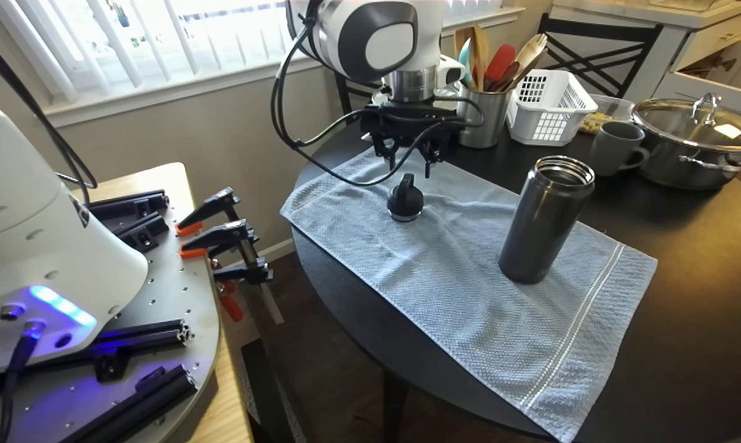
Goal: Remove the lid from the bottle.
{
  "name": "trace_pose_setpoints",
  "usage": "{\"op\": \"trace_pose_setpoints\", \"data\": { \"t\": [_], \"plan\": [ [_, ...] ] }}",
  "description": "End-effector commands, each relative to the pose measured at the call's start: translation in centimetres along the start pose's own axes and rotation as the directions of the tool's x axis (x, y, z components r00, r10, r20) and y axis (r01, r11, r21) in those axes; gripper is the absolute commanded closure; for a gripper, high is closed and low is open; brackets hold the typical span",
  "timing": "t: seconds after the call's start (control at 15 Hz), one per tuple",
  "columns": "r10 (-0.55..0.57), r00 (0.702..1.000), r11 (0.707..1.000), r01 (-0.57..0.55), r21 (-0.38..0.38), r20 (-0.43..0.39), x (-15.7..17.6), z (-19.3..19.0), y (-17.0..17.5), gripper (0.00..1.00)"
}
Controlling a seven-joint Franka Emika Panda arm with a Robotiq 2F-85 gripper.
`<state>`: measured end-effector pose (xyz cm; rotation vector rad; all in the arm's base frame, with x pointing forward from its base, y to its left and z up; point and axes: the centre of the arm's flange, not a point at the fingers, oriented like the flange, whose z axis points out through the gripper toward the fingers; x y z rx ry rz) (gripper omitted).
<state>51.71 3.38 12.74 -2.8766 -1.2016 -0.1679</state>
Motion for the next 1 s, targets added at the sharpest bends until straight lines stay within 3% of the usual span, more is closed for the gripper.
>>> {"op": "trace_pose_setpoints", "data": {
  "t": [0.0,0.93],
  "plan": [
    [0.015,1.000,1.000,-0.014,-0.014,0.016,0.49,-1.13,0.40,0.01],
    [0.009,1.000,1.000,-0.009,-0.015,0.011,0.85,-0.68,0.96,0.00]
  ]
}}
